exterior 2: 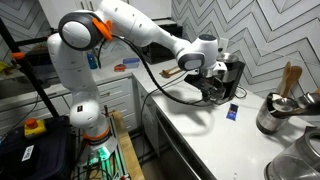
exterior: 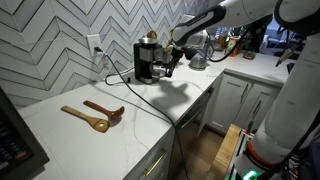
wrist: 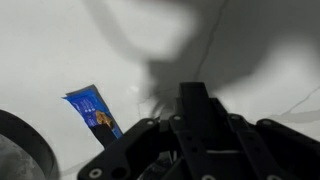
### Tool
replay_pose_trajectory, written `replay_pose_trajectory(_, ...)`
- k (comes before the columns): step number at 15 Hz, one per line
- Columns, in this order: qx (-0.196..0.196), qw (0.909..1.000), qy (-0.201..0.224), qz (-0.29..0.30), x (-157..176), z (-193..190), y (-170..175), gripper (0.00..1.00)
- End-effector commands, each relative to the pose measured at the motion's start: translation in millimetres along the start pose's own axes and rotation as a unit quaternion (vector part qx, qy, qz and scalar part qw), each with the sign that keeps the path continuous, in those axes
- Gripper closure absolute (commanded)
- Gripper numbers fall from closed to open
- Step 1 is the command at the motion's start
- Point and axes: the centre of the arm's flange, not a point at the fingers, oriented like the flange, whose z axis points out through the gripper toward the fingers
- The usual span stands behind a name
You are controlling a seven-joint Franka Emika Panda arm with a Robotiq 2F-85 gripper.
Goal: Put the kettle on the coffee maker stand
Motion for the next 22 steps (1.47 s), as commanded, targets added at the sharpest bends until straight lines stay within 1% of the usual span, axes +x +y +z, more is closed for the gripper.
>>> replay_pose_trajectory(1,0.007,0.9999,0.002,0.010,3,16,7,0.93)
replay_pose_trajectory(8,0.023,0.9995,0.016,0.014,12,26,8,0.93)
replay_pose_trajectory(11,0.029,0.9995,0.006,0.004,18,30,8,0.93)
replay_pose_trajectory(16,0.029,0.9995,-0.004,-0.010,30,37,10,0.93)
replay_pose_trajectory(22,0.035,0.9992,-0.011,-0.019,35,41,11,0.93)
